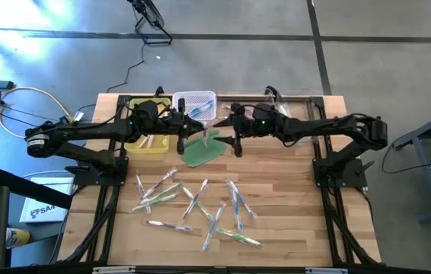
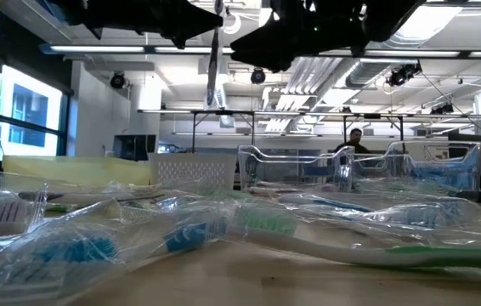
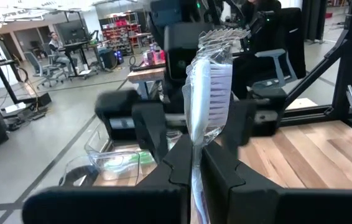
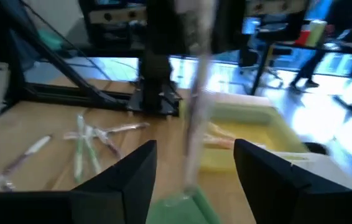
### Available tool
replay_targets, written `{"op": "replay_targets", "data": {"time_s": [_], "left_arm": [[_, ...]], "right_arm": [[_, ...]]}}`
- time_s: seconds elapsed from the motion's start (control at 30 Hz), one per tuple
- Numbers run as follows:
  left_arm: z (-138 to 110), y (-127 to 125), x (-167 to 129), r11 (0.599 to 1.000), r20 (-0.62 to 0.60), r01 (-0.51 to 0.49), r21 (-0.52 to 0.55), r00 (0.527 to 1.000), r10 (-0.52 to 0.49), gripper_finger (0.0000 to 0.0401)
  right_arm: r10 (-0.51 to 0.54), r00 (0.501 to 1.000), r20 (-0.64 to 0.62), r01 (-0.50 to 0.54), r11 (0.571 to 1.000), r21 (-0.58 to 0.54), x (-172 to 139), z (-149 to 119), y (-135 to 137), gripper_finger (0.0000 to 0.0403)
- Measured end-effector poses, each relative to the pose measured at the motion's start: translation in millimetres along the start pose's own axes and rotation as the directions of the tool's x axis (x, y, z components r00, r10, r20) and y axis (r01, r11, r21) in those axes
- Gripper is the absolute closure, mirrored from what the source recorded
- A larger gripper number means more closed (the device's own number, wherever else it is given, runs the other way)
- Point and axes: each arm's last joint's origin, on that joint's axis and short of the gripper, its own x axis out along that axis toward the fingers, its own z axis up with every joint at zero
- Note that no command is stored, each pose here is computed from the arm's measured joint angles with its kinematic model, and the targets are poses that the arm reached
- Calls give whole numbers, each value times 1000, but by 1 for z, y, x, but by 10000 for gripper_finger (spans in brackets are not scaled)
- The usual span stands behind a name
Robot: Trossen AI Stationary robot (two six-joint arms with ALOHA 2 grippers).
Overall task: Pick & Place Toothbrushes
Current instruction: Put the violet toothbrush into the left transparent bin
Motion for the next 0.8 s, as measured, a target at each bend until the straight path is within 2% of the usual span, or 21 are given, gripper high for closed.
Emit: {"op": "replay_targets", "data": {"time_s": [0.4,0.5,0.67,0.8], "left_arm": [[0,0,0,1000,-1,6,-1,1000,-6,391],[0,0,0,1000,-1,8,-1,1000,-8,391],[0,0,0,1000,-1,7,-4,1000,-7,391],[-2,-5,6,1000,16,26,-1,1000,-26,391]], "right_arm": [[84,993,82,-88,995,43,20,-12,6,199],[71,994,88,-74,997,30,21,-10,10,199],[-12,996,85,10,1000,29,22,-9,12,199],[-13,997,79,11,999,30,22,-10,12,199]]}}
